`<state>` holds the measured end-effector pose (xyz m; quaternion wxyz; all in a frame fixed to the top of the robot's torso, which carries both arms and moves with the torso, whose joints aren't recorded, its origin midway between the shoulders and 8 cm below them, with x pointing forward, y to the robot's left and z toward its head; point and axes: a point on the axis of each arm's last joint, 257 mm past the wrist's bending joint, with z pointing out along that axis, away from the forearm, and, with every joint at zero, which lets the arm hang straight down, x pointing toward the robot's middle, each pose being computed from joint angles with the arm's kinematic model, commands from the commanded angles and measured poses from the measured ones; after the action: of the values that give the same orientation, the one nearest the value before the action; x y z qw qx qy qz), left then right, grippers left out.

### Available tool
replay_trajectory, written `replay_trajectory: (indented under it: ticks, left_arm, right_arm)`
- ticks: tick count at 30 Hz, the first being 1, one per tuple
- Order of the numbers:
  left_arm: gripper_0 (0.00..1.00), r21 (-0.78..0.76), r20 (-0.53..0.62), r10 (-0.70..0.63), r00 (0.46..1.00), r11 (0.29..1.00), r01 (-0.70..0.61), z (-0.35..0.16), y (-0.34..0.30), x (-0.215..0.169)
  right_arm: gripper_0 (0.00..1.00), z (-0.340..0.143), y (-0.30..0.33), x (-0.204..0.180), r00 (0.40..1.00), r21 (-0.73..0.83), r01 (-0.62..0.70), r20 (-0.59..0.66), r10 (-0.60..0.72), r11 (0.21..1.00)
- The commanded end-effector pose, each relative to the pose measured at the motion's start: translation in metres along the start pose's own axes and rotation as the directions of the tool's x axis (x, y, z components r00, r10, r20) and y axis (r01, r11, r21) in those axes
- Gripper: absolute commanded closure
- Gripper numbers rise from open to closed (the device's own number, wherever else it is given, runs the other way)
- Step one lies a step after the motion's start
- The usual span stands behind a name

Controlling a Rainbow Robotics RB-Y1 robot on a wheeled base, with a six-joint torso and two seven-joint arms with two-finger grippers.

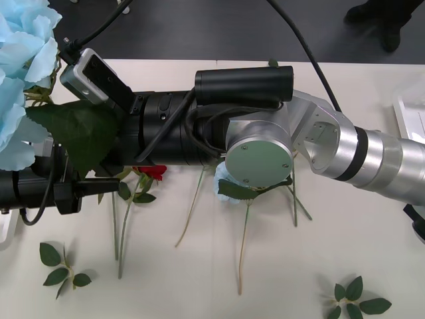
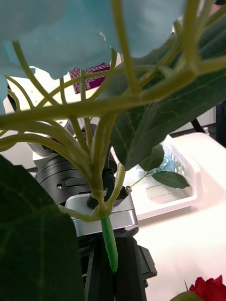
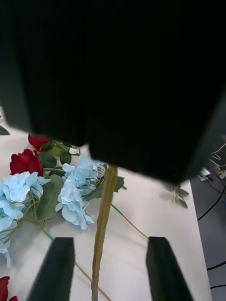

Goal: Put the red flowers into the right box and the blue flowers into the left box

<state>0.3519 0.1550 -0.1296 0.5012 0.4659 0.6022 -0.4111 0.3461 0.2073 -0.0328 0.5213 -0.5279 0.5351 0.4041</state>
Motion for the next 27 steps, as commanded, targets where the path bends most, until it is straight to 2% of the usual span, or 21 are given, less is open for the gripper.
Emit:
replay_trajectory:
  ticks: [1,12,13,15,16,17,19,21,27]
  left_arm:
    - [1.00,0.005,0.010,0.017,1.000,1.000,-0.017,0.0014,-0.0062,0.0012]
    - [1.00,-0.003,0.031,0.005,1.000,1.000,-0.005,-0.0002,-0.0070,0.0000]
    - [1.00,-0.004,0.031,0.000,1.000,1.000,0.000,-0.0004,-0.0070,0.0008]
    - [1.00,-0.002,0.032,-0.001,0.999,1.000,0.001,-0.0004,-0.0076,0.0007]
    - [1.00,-0.004,0.030,-0.001,1.000,1.000,0.001,-0.0005,-0.0074,0.0011]
    - [1.00,-0.005,0.031,-0.001,1.000,1.000,0.001,-0.0005,-0.0070,0.0009]
    - [1.00,-0.007,0.032,-0.004,0.999,1.000,0.004,-0.0005,-0.0065,0.0010]
    - [1.00,-0.009,0.033,-0.007,0.999,1.000,0.007,-0.0006,-0.0058,0.0007]
    - [1.00,-0.039,0.045,-0.024,0.999,0.999,0.025,-0.0031,0.0006,-0.0007]
  right_arm:
    - [1.00,0.0063,0.0157,-0.0133,0.998,-0.034,0.054,0.018,-0.053,0.998]
    - [1.00,0.0063,0.0157,-0.0133,0.998,-0.034,0.054,0.018,-0.053,0.998]
    - [0.91,0.0063,0.0157,-0.0133,0.998,-0.034,0.054,0.018,-0.053,0.998]
    - [0.49,0.0063,0.0157,-0.0133,0.998,-0.034,0.054,0.018,-0.053,0.998]
    - [0.39,0.0063,0.0157,-0.0133,0.998,-0.034,0.054,0.018,-0.053,0.998]
    - [0.19,0.0063,0.0157,-0.0133,0.998,-0.034,0.054,0.018,-0.053,0.998]
    - [0.09,0.0063,0.0157,-0.0133,0.998,-0.034,0.054,0.018,-0.053,0.998]
    - [0.05,0.0063,0.0157,-0.0133,0.998,-0.034,0.054,0.018,-0.053,0.998]
    - [0.03,0.0063,0.0157,-0.0133,0.998,-0.034,0.054,0.018,-0.053,0.998]
